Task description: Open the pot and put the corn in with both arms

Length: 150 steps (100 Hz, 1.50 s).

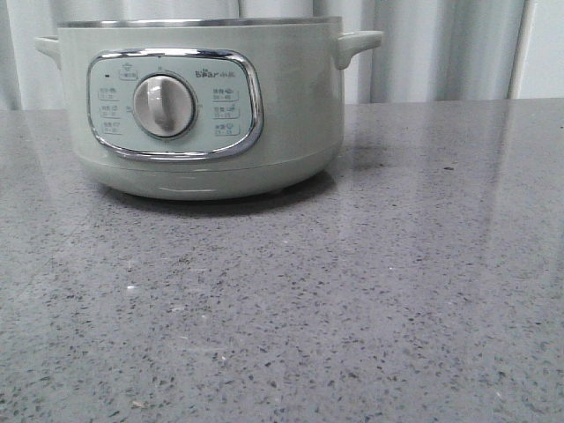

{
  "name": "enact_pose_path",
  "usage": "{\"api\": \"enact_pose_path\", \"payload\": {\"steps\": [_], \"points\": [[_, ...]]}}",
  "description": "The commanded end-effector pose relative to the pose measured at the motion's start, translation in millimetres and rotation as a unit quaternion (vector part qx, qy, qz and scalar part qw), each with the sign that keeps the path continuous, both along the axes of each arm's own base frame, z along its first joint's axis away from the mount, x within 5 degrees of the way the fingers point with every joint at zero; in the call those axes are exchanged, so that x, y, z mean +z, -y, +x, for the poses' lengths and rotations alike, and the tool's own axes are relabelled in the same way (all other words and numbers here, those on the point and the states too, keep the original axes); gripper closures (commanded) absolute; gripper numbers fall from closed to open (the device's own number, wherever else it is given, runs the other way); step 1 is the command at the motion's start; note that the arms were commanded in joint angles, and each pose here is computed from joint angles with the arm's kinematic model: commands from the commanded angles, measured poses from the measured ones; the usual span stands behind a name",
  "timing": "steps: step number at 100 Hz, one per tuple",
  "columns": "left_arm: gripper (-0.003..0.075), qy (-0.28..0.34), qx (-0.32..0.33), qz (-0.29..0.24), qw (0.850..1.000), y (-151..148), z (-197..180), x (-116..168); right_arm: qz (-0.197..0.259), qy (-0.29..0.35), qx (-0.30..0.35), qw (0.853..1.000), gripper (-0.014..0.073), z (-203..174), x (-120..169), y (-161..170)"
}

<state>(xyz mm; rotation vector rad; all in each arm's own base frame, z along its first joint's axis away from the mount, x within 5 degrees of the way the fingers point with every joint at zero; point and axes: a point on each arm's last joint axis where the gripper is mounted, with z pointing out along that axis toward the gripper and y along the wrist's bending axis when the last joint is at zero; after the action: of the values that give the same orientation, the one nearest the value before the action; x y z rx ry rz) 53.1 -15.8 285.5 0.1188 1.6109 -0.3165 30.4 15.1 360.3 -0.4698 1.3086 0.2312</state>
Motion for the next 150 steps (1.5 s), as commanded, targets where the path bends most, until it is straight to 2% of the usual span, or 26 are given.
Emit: {"api": "enact_pose_path", "payload": {"steps": [1,5,16,28,46,72,77,150], "points": [[0.0741,0.043,-0.002,-0.016,0.999,0.2,0.5,12.6,0.014,0.048,-0.001,0.999,0.0661,-2.9,14.3,1.4],[0.0741,0.043,0.0,-0.007,0.999,0.1,1.2,9.4,0.014,0.048,-0.001,0.999,0.0661,-2.9,14.3,1.4],[0.0741,0.057,0.023,0.074,0.995,-3.9,0.9,-3.0,0.014,0.048,-0.001,0.999,0.0661,-2.9,14.3,1.4],[0.0741,0.055,0.047,0.109,0.991,-7.5,-2.0,-28.8,0.014,0.048,-0.001,0.999,0.0661,-2.9,14.3,1.4],[0.0741,0.024,0.082,0.067,0.994,-10.6,-3.3,-69.5,0.014,0.047,-0.001,0.999,0.0661,-2.5,14.2,1.2],[0.0741,-0.046,0.116,0.087,0.988,-14.7,-0.4,-97.6,0.014,0.047,-0.001,0.999,0.0661,-2.5,14.2,1.2],[0.0741,-0.062,0.115,0.089,0.987,-14.8,-0.9,-100.5,0.014,0.047,-0.001,0.999,0.0661,-2.5,14.2,1.2],[0.0741,-0.063,0.115,0.086,0.988,-14.8,-0.9,-100.5,0.014,0.048,-0.001,0.999,0.0661,-2.8,13.8,1.3]]}}
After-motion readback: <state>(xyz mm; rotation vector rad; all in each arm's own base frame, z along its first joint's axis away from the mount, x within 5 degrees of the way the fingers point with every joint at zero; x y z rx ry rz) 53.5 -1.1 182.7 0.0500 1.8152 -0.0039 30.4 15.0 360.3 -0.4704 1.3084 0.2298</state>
